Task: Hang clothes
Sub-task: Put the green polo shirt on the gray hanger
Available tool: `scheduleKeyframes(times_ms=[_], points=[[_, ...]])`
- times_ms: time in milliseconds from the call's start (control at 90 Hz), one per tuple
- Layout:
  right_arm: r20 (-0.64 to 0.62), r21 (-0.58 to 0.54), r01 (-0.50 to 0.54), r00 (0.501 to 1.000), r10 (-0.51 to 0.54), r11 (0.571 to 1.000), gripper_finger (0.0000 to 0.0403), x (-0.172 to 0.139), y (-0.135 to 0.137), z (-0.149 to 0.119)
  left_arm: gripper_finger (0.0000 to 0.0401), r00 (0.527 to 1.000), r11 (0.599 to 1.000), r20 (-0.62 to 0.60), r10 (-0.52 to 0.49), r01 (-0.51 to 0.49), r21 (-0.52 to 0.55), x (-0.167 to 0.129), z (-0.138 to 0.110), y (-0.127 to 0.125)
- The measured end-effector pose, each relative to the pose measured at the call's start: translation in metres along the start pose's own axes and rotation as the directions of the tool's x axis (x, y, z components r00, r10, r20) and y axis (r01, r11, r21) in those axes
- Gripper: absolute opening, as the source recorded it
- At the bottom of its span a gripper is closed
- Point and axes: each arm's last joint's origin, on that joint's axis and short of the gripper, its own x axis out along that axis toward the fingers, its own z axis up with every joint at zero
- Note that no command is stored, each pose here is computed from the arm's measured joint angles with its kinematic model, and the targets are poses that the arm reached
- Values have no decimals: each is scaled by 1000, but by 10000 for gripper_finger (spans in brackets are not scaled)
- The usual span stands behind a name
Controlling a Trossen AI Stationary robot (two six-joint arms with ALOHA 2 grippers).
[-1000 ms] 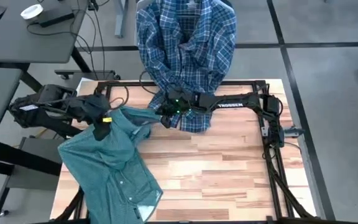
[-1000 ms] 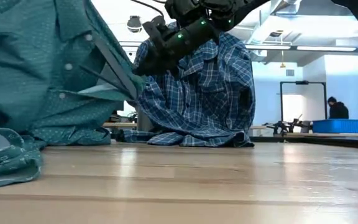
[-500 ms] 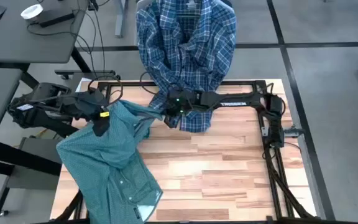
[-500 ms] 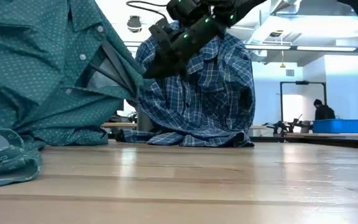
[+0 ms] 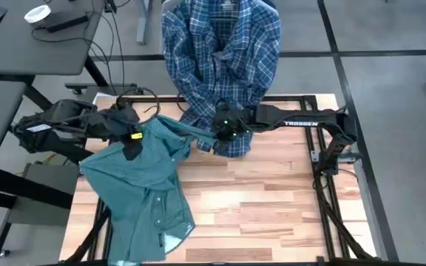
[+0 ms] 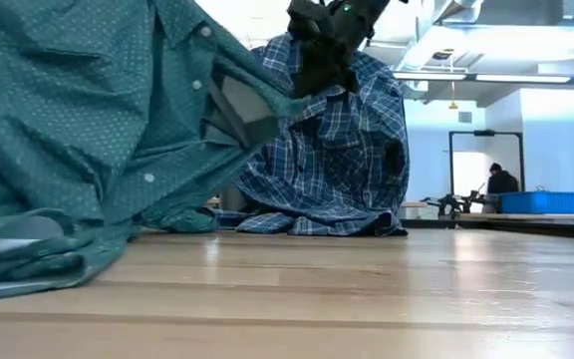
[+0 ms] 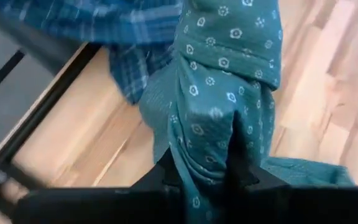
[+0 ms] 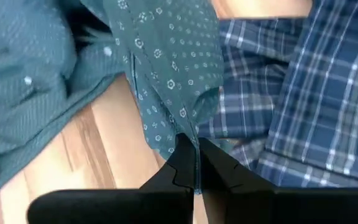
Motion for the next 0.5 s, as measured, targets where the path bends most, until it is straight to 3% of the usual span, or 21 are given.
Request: scheduleKeyframes(times_ms=[322,389,500], points=[[-105,-16,35,994,-37,999,0,1,-8,-9,25,966,978,153,-208,208,16,-20,18,-10],[-100,-21,34,994,-36,999,0,1,-7,-8,25,962,980,186,-198,198,21,-25,20,-9],[-86,-25,39,995,-41,999,0,1,-2,-8,25,969,995,228,-96,100,-5,-27,21,-5]])
